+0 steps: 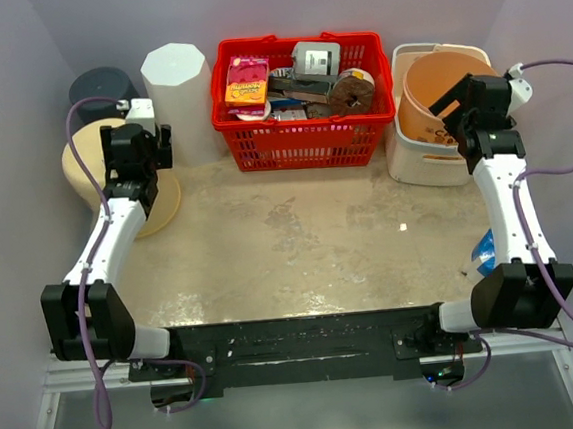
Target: Turn the large container upside down
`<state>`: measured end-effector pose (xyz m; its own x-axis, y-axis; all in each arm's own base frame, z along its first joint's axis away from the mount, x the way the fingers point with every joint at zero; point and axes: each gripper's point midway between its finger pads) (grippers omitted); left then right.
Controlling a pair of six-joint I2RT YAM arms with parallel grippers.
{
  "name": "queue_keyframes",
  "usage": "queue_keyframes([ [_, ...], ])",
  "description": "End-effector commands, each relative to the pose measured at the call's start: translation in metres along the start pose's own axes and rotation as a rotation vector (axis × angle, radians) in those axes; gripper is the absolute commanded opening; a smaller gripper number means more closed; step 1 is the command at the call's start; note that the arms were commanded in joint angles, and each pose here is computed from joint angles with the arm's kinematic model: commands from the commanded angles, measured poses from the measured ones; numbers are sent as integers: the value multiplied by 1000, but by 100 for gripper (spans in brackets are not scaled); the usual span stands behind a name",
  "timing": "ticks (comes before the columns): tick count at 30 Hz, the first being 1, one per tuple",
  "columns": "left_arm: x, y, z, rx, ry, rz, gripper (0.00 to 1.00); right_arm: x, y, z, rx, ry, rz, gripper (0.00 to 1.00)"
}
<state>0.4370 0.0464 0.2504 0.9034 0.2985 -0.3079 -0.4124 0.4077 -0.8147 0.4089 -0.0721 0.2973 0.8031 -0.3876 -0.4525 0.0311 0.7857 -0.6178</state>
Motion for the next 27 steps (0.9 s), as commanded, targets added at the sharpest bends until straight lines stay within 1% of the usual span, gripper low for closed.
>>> queue_keyframes([
  [1,13,29,-1,12,-7,125,99,5,-17,12,29,-28,-66,99],
  [3,18,37,-2,1,-1,161,99,13,-14,9,28,-12,-62,98],
  [6,21,40,-1,-23,3,172,99,24,-12,8,42,-3,-66,98],
  [10,19,36,-2,-31,12,156,99,37,-6,6,57,4,-49,97],
  [13,15,31,-1,-44,17,133,100,44,-9,4,66,10,-56,97],
  [17,-1,12,10,-88,-4,41,100,52,-14,-4,78,20,-52,97],
  [18,-4,2,9,-98,13,-3,99,54,-14,-6,86,26,-47,97],
  [19,-6,4,6,-93,25,-14,100,56,-16,-7,93,29,-48,97],
  [21,-13,-7,5,-110,50,-66,100,60,-16,-8,109,24,-44,97],
  [25,-20,-11,6,-127,57,-102,99,67,-11,-5,149,4,-13,95],
  [27,-22,-13,7,-132,53,-110,99,72,-8,-6,166,6,3,92],
])
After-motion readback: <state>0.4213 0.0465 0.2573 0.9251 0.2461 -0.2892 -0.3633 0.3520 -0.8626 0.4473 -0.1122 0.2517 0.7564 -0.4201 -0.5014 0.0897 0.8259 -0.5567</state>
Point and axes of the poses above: each gripper's point midway between its finger pads, its own x axis out along the fingers, its own z axis along the line the jaws close on, y = z × x, and after that the axes turned 14 degrees about x, right-handed
